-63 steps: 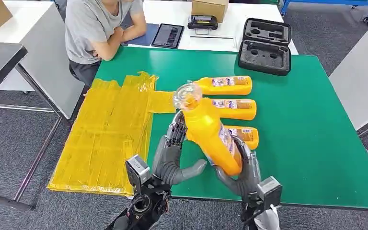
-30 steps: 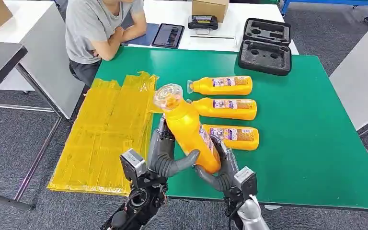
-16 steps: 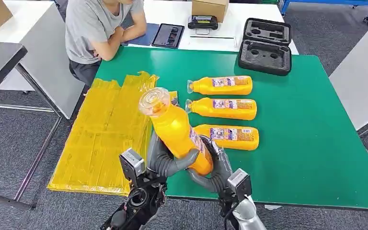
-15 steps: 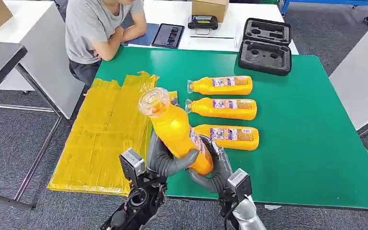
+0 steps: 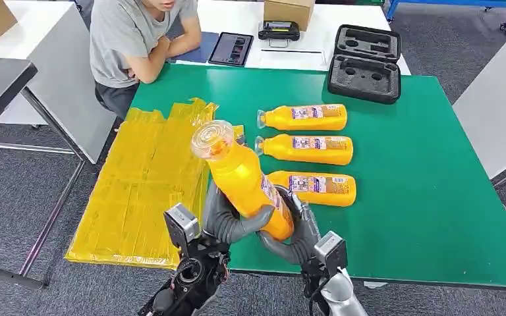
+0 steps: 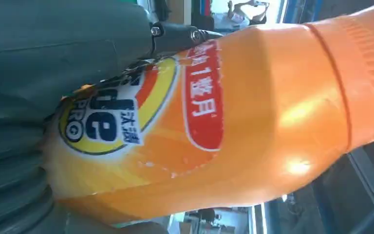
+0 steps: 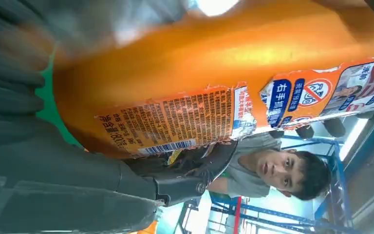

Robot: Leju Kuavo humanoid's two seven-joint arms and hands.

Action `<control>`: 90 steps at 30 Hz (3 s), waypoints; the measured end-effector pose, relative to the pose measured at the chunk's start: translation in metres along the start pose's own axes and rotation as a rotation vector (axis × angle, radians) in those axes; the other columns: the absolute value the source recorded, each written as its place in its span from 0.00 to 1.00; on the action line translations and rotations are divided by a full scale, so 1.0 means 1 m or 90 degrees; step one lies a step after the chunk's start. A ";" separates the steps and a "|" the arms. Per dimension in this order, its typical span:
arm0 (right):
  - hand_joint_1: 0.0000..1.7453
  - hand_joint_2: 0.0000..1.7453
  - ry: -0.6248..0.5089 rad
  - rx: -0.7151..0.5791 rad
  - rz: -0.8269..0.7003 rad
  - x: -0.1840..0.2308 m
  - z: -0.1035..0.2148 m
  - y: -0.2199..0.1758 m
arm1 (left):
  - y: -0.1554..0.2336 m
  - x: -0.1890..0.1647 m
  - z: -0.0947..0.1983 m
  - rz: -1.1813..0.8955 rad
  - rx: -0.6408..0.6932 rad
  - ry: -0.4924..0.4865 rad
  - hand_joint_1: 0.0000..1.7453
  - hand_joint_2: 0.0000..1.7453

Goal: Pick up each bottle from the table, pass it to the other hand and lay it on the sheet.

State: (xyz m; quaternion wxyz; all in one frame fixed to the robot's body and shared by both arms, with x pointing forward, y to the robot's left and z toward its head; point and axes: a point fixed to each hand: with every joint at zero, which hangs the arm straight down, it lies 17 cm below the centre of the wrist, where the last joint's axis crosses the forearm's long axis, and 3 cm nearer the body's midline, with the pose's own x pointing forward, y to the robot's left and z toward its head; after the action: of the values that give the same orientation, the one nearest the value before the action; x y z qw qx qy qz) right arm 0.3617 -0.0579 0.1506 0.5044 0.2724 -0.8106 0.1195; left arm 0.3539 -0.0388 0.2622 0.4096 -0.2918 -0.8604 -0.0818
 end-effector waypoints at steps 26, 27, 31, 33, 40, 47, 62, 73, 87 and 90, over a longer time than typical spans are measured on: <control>1.00 1.00 -0.001 -0.014 0.019 0.003 0.006 -0.013 | -0.003 0.007 -0.001 0.013 -0.011 -0.010 0.00 0.00; 1.00 1.00 0.000 -0.015 0.020 0.003 0.007 -0.013 | -0.004 0.007 -0.001 0.014 -0.011 -0.011 0.00 0.00; 1.00 1.00 -0.002 -0.021 0.032 0.004 0.007 -0.016 | -0.005 0.009 -0.001 0.019 -0.013 -0.013 0.00 0.00; 1.00 1.00 -0.003 -0.030 0.038 0.005 0.008 -0.019 | -0.006 0.009 -0.001 0.023 -0.014 -0.013 0.00 0.00; 1.00 1.00 -0.006 -0.048 0.051 0.007 0.009 -0.031 | -0.012 0.009 -0.001 0.032 -0.023 -0.013 0.00 0.00; 1.00 1.00 -0.010 -0.058 0.058 0.009 0.009 -0.039 | -0.019 0.010 0.000 0.038 -0.034 -0.012 0.00 1.00; 1.00 1.00 -0.022 -0.058 0.051 0.014 0.003 -0.039 | -0.030 0.000 0.002 0.033 -0.050 0.003 0.00 1.00; 1.00 1.00 -0.029 -0.042 0.037 0.017 -0.003 -0.035 | -0.034 -0.004 -0.001 -0.020 -0.045 0.001 0.00 1.00; 1.00 1.00 -0.026 -0.028 0.029 0.013 -0.010 -0.029 | -0.032 -0.010 -0.003 -0.028 -0.052 0.008 0.00 1.00; 1.00 1.00 -0.023 -0.028 0.028 0.012 -0.010 -0.029 | -0.032 -0.011 -0.002 -0.028 -0.052 0.010 0.00 1.00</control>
State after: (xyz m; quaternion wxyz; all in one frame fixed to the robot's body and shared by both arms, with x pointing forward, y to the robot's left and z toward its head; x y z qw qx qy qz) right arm 0.3816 -0.0812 0.1631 0.4926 0.2456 -0.8279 0.1075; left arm 0.3428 -0.0711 0.2583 0.4023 -0.2884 -0.8594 -0.1281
